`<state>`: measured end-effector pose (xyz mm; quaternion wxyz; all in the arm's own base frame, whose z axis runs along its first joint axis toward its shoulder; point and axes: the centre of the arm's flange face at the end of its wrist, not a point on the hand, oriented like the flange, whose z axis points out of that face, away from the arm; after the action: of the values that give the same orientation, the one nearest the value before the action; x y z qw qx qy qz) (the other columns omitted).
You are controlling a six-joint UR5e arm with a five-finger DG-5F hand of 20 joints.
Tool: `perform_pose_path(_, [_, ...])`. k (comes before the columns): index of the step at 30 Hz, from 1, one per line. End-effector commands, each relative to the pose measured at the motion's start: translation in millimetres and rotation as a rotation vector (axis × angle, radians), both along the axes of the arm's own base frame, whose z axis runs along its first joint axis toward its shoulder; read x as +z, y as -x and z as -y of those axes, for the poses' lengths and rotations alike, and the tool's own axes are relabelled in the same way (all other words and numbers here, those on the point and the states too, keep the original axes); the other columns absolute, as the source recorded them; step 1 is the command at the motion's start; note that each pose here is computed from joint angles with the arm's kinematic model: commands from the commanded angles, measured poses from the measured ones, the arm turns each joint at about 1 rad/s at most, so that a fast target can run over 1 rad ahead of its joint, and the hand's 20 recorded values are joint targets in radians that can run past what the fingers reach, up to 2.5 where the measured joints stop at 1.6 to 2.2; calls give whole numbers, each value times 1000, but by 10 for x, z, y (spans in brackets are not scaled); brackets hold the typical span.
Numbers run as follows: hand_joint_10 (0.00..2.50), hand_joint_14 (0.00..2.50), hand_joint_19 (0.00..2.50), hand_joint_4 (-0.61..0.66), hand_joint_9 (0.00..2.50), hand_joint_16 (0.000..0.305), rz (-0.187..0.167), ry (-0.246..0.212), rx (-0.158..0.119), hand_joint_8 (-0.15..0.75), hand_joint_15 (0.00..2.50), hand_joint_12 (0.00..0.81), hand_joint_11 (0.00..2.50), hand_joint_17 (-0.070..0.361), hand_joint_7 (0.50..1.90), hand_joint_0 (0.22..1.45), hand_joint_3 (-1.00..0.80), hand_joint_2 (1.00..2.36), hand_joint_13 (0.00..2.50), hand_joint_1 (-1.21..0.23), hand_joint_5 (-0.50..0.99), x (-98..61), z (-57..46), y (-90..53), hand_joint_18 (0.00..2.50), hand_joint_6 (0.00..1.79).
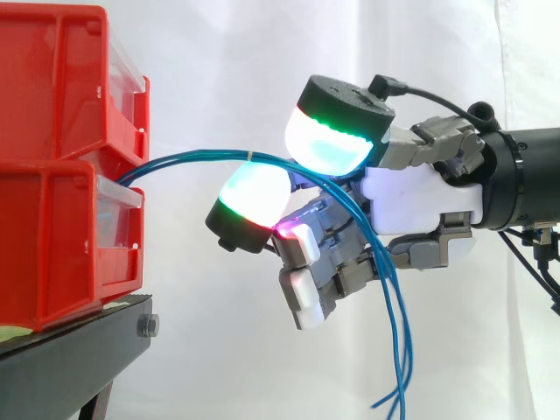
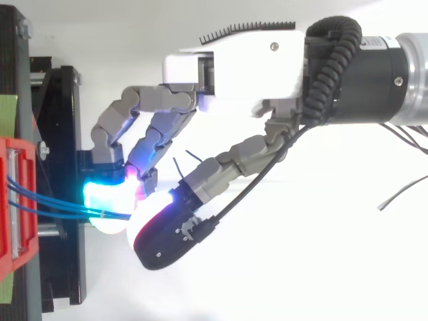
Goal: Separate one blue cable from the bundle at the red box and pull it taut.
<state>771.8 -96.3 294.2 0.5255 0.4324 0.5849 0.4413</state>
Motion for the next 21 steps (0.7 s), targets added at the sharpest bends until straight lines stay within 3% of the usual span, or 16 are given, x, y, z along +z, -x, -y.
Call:
perform_pose_path(1, [25,26,645,92,956,34,1,-2,-2,254,646,291,901,76,775,587,-489,1001,903,-711,-151,1,12,-2,645,897])
perform_pose_path(7, [27,25,651,72,994,34,1,-3,-2,257,642,292,877,77,838,592,-466,1003,911,-573,-135,1,12,-2,649,851])
perform_pose_path(12, [29,23,656,49,994,34,1,-3,-1,261,648,292,891,77,915,610,-330,1014,916,-675,-138,1,0,-4,650,855])
perform_pose_path(15, [29,23,655,49,954,35,1,-3,-1,255,658,294,902,78,859,622,-285,1015,912,-761,-154,1,0,-4,652,892])
perform_pose_path(21, [28,24,654,85,949,35,4,-4,-1,252,646,298,882,78,764,603,-410,1008,906,-765,-158,14,0,-3,647,902])
